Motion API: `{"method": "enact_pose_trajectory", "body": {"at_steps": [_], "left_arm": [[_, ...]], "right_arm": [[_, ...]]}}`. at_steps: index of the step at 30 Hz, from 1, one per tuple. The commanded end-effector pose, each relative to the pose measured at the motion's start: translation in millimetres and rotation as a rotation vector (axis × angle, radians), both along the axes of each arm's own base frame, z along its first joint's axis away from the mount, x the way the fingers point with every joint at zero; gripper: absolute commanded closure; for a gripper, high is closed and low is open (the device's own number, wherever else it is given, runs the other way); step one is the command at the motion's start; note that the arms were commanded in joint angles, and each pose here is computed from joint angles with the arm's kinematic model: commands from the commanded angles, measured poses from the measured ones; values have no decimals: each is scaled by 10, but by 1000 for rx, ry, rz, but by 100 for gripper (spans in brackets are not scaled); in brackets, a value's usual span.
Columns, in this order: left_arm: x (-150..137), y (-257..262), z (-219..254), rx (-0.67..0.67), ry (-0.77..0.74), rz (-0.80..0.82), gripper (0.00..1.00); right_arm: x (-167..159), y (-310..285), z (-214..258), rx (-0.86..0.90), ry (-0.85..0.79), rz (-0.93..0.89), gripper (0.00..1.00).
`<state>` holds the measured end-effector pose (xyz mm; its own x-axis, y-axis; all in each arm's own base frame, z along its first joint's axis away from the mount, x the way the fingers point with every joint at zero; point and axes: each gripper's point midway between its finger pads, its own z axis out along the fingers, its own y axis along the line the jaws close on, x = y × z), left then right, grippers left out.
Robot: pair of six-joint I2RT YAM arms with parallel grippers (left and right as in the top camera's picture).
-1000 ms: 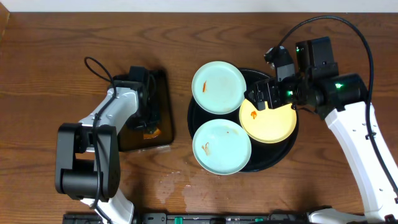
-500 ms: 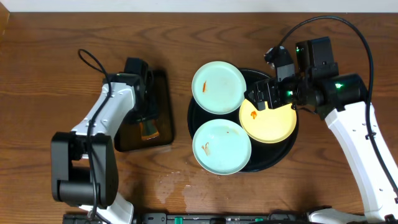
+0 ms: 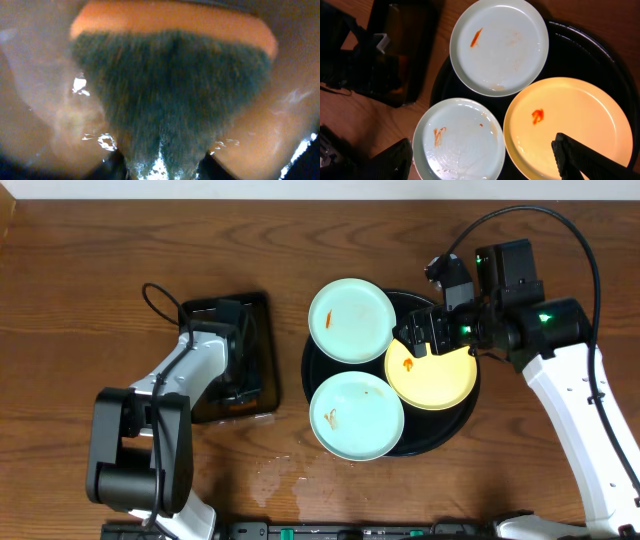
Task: Clean dirty plates on tray and stack at the side
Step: 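Dip and rub the sponge in the water with the left gripper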
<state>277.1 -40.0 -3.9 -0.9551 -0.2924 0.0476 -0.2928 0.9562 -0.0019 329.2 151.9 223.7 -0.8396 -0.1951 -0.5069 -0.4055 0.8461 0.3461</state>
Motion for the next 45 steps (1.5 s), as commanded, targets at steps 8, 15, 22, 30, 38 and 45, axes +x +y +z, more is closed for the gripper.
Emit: {"method": "enact_pose_trajectory", "body": {"at_steps": [8, 15, 22, 30, 38, 45], "left_arm": [[136, 70, 169, 29, -26, 0, 92], [324, 128, 446, 64, -84, -39, 50], [436, 217, 418, 118, -137, -36, 45], [665, 191, 165, 112, -243, -30, 59], [621, 197, 54, 115, -208, -34, 87], [750, 203, 276, 126, -229, -118, 93]], "right_arm": [[32, 8, 68, 16, -11, -4, 12], [31, 8, 67, 16, -10, -4, 12], [33, 6, 67, 16, -11, -5, 13], [25, 19, 67, 16, -10, -1, 12], [5, 16, 54, 13, 0, 0, 13], [4, 15, 54, 13, 0, 0, 14]]}}
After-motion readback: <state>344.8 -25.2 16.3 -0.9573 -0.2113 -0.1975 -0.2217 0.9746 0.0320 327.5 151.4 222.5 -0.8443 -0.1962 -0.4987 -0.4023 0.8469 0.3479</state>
